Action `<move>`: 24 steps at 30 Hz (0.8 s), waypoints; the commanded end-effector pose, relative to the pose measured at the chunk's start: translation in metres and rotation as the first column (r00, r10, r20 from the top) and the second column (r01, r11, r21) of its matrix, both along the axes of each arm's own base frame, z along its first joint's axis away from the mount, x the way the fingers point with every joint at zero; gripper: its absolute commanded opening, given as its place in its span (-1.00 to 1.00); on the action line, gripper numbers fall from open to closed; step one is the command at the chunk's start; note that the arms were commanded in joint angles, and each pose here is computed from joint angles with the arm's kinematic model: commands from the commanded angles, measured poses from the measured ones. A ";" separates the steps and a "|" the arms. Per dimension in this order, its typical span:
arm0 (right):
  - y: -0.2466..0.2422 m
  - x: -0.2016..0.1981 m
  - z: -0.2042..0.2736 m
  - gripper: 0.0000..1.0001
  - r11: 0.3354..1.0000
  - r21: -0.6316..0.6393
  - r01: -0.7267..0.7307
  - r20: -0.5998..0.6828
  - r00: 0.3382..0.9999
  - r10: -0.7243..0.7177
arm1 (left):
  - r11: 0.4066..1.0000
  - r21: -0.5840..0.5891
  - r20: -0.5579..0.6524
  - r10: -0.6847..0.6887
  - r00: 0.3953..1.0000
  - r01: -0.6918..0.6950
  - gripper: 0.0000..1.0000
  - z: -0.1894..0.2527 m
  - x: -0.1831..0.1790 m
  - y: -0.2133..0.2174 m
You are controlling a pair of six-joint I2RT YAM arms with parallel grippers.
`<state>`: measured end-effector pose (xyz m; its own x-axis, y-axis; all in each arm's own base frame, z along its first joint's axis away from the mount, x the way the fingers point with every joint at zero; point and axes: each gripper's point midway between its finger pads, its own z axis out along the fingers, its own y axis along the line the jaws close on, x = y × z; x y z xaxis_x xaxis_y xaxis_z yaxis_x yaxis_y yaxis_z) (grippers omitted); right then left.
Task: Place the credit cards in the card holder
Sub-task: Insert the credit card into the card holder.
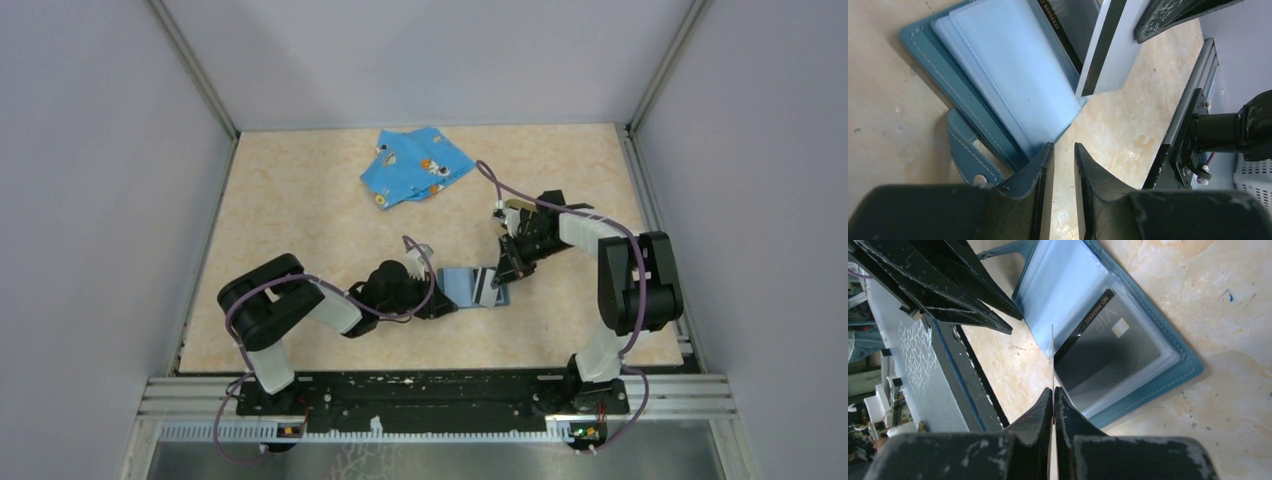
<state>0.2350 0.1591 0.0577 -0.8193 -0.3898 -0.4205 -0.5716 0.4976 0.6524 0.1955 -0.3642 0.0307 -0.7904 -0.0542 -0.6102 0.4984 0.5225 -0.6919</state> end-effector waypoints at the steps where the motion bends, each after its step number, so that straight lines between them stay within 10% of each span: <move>1: 0.009 0.018 0.016 -1.00 0.998 0.067 -0.002 0.030 1.000 0.000 | 0.998 0.059 0.017 0.023 1.000 -0.024 -0.47 -0.012 0.003 0.007; 24: -0.001 0.020 -0.021 -1.00 0.996 -0.022 0.087 -0.122 0.988 -0.089 | 0.993 0.112 0.038 0.037 0.999 -0.041 -0.63 -0.019 0.008 0.013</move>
